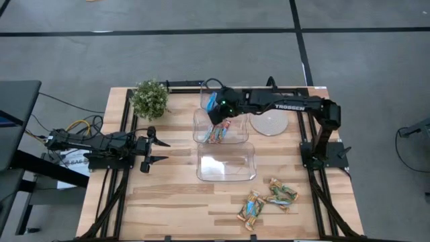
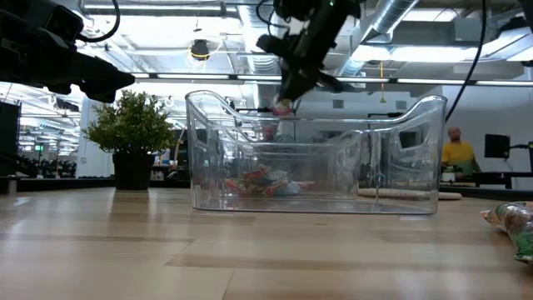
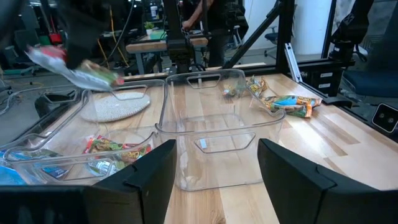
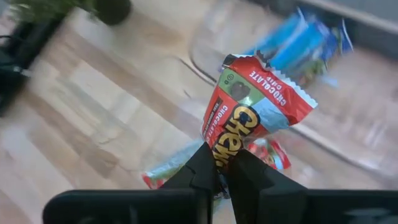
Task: Pick and place Granola Bars by type
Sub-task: Put the red granola bar into the middle transparent bin, then put the yellow granola bar into the bottom transparent bin
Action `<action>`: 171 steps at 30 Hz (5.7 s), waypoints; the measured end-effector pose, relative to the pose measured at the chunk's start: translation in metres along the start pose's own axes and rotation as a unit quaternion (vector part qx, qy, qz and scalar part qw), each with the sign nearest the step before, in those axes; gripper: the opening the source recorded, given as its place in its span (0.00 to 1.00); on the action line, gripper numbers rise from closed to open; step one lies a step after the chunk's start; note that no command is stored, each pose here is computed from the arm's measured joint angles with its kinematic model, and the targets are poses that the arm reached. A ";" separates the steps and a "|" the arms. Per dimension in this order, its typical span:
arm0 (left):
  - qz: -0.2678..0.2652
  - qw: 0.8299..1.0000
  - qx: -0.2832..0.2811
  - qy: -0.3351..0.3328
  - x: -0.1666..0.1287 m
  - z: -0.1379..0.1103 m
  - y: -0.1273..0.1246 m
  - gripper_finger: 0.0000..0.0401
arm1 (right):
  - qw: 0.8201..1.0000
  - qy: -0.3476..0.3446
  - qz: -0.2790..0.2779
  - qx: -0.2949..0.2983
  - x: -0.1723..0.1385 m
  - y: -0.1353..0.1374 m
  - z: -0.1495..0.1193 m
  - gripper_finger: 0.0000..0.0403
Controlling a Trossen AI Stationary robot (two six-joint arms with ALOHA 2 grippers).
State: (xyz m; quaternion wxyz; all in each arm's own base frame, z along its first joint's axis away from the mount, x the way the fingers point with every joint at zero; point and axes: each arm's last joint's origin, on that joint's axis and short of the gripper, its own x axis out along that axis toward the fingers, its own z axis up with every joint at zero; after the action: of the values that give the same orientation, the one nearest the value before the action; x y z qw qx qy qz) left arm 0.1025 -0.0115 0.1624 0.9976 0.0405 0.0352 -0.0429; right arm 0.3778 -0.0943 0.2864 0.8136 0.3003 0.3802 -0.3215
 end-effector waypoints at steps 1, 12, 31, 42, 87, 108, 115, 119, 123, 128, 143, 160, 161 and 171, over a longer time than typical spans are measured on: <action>0.000 1.000 0.000 0.000 0.000 0.000 0.000 0.55 | 1.000 0.005 -0.005 0.006 0.003 -0.002 -0.003 0.06; 0.000 1.000 0.000 0.000 0.000 0.000 0.000 0.55 | 0.995 0.035 -0.036 0.087 0.022 -0.017 -0.041 0.06; 0.000 1.000 0.000 0.000 0.000 0.000 0.000 0.55 | 0.981 0.051 -0.031 0.185 0.049 -0.022 -0.069 0.07; 0.000 1.000 0.000 0.000 0.000 0.000 0.000 0.55 | 0.975 0.064 -0.025 0.210 0.057 -0.027 -0.079 0.08; 0.000 1.000 0.000 0.000 0.000 0.000 0.000 0.55 | 0.978 -0.019 0.199 0.066 -0.074 0.021 -0.090 0.25; 0.000 1.000 0.000 0.001 0.000 0.000 0.000 0.55 | 0.945 0.011 0.327 -0.022 -0.130 0.054 -0.138 0.25; 0.000 1.000 0.000 0.000 0.000 0.000 0.000 0.55 | 0.934 0.118 0.325 -0.089 -0.138 0.056 -0.173 0.26; 0.000 1.000 0.000 0.000 0.000 0.000 0.000 0.55 | 0.928 0.194 0.291 -0.128 -0.144 0.051 -0.199 0.26; 0.000 1.000 0.000 0.000 0.000 0.000 0.000 0.55 | 0.921 0.266 0.250 -0.139 -0.151 0.044 -0.222 0.26; 0.000 1.000 0.000 0.000 0.000 0.000 0.000 0.55 | 0.904 0.347 0.198 -0.150 -0.162 0.034 -0.246 0.26; 0.000 1.000 0.000 0.000 0.000 0.000 0.000 0.55 | 0.888 0.431 0.061 -0.147 -0.181 0.011 -0.279 0.26; 0.000 1.000 0.000 0.000 0.000 0.000 0.000 0.55 | 0.921 0.332 -0.052 -0.198 -0.175 -0.009 -0.276 0.32; 0.000 1.000 0.000 0.000 0.000 0.000 0.000 0.55 | 0.919 0.333 -0.056 -0.204 -0.172 -0.009 -0.278 0.34; 0.000 1.000 0.000 0.000 0.000 0.000 0.000 0.55 | 0.918 0.332 -0.061 -0.207 -0.154 -0.016 -0.290 0.61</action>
State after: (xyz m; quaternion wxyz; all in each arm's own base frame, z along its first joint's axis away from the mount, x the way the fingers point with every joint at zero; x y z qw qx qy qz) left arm 0.1025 -0.0115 0.1622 0.9976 0.0406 0.0355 -0.0429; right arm 0.1648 0.1546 0.2535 0.6635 0.1914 0.7039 -0.1665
